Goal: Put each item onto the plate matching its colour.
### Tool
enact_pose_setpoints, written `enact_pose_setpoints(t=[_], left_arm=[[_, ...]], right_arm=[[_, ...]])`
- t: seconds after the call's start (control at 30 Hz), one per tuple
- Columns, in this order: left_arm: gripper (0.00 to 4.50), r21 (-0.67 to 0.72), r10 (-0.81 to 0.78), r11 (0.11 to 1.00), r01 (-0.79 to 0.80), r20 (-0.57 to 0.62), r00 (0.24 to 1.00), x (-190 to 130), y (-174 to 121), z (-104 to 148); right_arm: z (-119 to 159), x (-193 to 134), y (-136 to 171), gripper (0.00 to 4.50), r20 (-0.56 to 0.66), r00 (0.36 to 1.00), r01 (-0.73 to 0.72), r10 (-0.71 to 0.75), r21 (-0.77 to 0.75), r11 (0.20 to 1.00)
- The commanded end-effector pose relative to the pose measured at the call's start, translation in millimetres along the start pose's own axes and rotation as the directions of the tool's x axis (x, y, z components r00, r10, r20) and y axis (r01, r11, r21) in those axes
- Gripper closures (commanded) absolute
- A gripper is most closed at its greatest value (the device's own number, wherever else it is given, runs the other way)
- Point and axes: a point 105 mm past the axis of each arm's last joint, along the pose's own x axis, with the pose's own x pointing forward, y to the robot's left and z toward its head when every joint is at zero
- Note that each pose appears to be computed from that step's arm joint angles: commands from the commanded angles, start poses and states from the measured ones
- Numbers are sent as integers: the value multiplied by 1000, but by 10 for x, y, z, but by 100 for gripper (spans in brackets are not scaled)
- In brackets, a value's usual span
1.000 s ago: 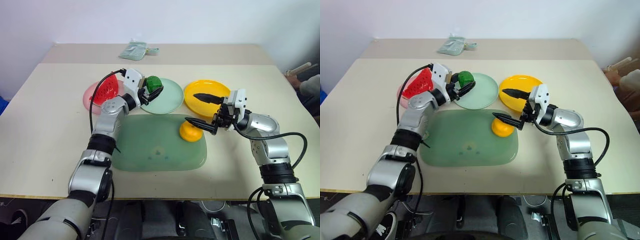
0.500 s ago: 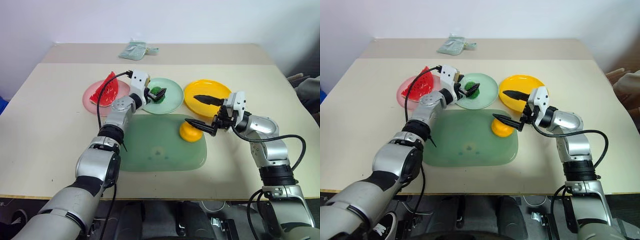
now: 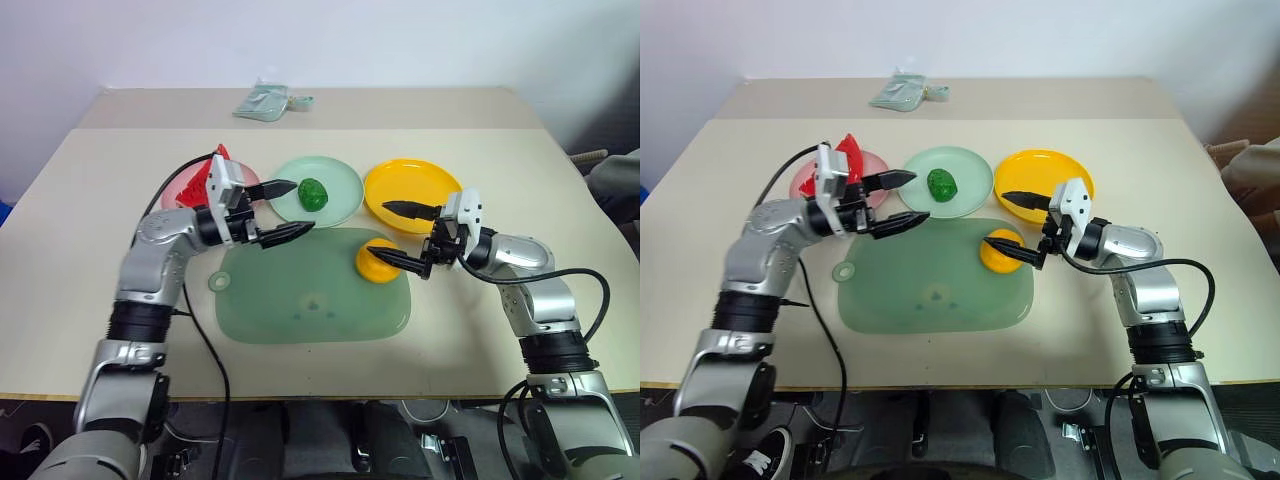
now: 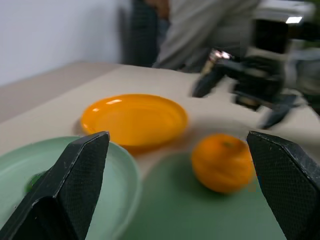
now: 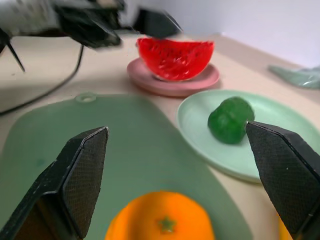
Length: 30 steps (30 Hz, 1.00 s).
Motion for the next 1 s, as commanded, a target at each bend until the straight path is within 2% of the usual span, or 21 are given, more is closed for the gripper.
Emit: enact_pose_setpoints(t=[0.03, 0.2, 0.5, 0.9, 1.0], left_arm=[[3, -12, -87, 996, 87, -17, 996, -125, -214, 68], [3, -17, -98, 995, 97, -92, 991, -347, -398, -86], [3, -10, -61, 998, 60, -96, 993, -480, -474, -180], [3, -7, -61, 998, 61, -81, 995, -484, -495, -205], [0, -8, -59, 998, 59, -76, 995, -473, -491, -209]], right_arm=[[47, 11, -52, 0, -12, 1000, 8, -9, -11, 1000], [-96, 10, -70, 0, -100, 995, 15, -12, 29, 999], [-308, -47, -25, 0, -226, 974, 5, 5, 46, 999], [-396, -48, 61, 0, -267, 963, -9, 45, 132, 991], [-369, -41, 58, 76, -261, 964, -13, 43, 114, 993]])
